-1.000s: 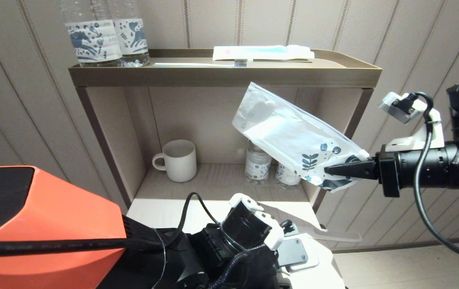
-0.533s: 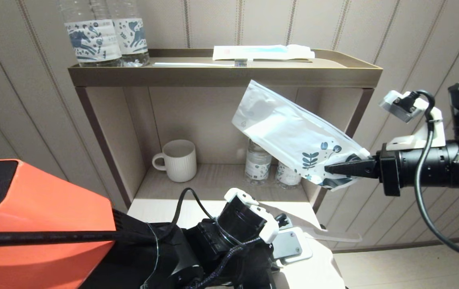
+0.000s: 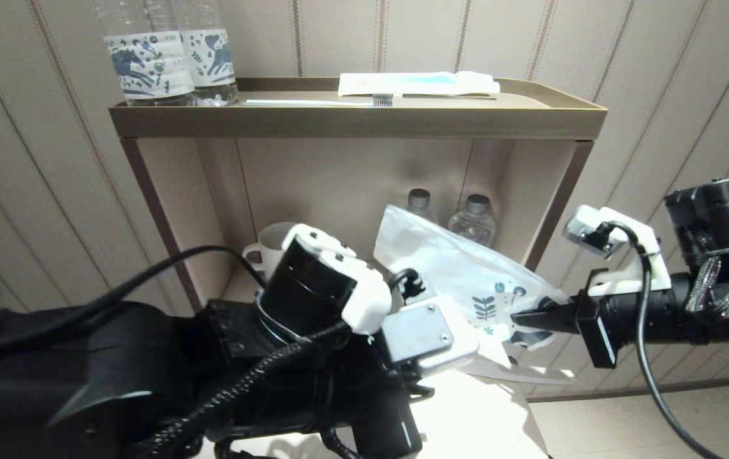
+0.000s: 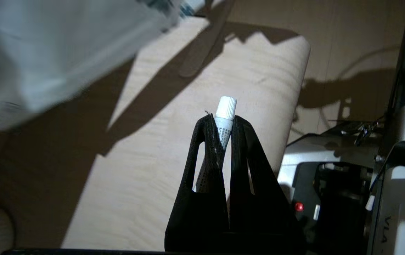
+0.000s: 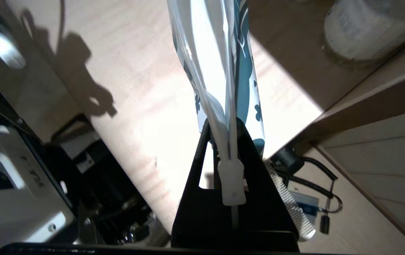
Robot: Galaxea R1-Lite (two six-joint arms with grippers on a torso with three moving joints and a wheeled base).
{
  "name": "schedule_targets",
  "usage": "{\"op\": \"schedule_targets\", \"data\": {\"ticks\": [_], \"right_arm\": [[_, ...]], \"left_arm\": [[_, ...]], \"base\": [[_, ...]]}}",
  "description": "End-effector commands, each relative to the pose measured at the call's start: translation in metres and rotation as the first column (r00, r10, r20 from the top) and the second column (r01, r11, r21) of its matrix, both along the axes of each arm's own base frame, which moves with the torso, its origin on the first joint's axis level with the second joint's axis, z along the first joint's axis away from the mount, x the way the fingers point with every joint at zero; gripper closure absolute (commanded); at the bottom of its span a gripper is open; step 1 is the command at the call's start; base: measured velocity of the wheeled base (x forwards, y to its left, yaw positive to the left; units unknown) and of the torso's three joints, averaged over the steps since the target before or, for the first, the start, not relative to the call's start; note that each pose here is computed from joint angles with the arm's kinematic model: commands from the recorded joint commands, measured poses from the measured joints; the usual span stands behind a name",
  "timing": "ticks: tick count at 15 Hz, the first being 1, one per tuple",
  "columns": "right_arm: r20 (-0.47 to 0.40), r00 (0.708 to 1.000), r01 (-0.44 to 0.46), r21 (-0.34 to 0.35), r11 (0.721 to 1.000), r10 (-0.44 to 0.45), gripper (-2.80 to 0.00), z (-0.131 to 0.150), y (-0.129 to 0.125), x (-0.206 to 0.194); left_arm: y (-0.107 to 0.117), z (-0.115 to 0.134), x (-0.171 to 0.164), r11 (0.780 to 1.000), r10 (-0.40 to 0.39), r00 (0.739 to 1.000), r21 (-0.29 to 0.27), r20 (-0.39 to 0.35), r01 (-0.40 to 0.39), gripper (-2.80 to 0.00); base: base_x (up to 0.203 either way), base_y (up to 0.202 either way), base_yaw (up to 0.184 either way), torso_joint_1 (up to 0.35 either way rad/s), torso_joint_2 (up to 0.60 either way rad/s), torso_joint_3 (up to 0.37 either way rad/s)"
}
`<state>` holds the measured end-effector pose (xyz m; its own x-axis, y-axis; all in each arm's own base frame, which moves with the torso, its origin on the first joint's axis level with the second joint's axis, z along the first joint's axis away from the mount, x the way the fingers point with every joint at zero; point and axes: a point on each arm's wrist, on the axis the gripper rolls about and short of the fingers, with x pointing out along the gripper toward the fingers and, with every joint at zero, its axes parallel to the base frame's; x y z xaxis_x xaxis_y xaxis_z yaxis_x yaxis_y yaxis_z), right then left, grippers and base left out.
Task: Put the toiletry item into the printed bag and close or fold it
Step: Pick up the toothpaste, then place the toothpaste in the storage bag
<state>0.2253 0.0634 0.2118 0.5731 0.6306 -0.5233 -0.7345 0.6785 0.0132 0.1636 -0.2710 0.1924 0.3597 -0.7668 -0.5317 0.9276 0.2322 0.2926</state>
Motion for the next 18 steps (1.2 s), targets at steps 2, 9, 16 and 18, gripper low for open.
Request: {"op": "schedule_targets", "data": {"ticks": [2, 9, 16, 18], "right_arm": [[-0.007, 0.999, -0.051, -0.100, 0.994, 0.050, 0.00, -0.017, 0.016, -0.010], [0.077, 0.991, -0.084, -0.279, 0.957, 0.109, 0.00, -0.019, 0.052, -0.020], [0.074, 0.991, -0.085, -0.272, 0.958, 0.108, 0.00, -0.022, 0.058, -0.009], [0.073, 0.991, -0.086, -0.270, 0.959, 0.109, 0.00, -0.026, 0.059, -0.006]], "left_arm": [[0.020, 0.055, -0.010, 0.989, 0.031, 0.997, -0.146, 0.070, -0.021, 0.00], [0.011, 0.065, 0.009, 0.976, 0.093, 0.995, -0.200, 0.024, -0.086, 0.00], [-0.009, 0.031, 0.022, 0.989, 0.065, 0.997, -0.128, -0.032, -0.069, 0.00], [-0.012, 0.028, 0.025, 0.989, 0.053, 0.998, -0.134, -0.039, -0.058, 0.00]], "base": [[0.000, 0.000, 0.000, 0.000, 0.00, 0.000], [0.000, 0.000, 0.000, 0.000, 0.00, 0.000], [0.000, 0.000, 0.000, 0.000, 0.00, 0.000], [0.000, 0.000, 0.000, 0.000, 0.00, 0.000]]}}
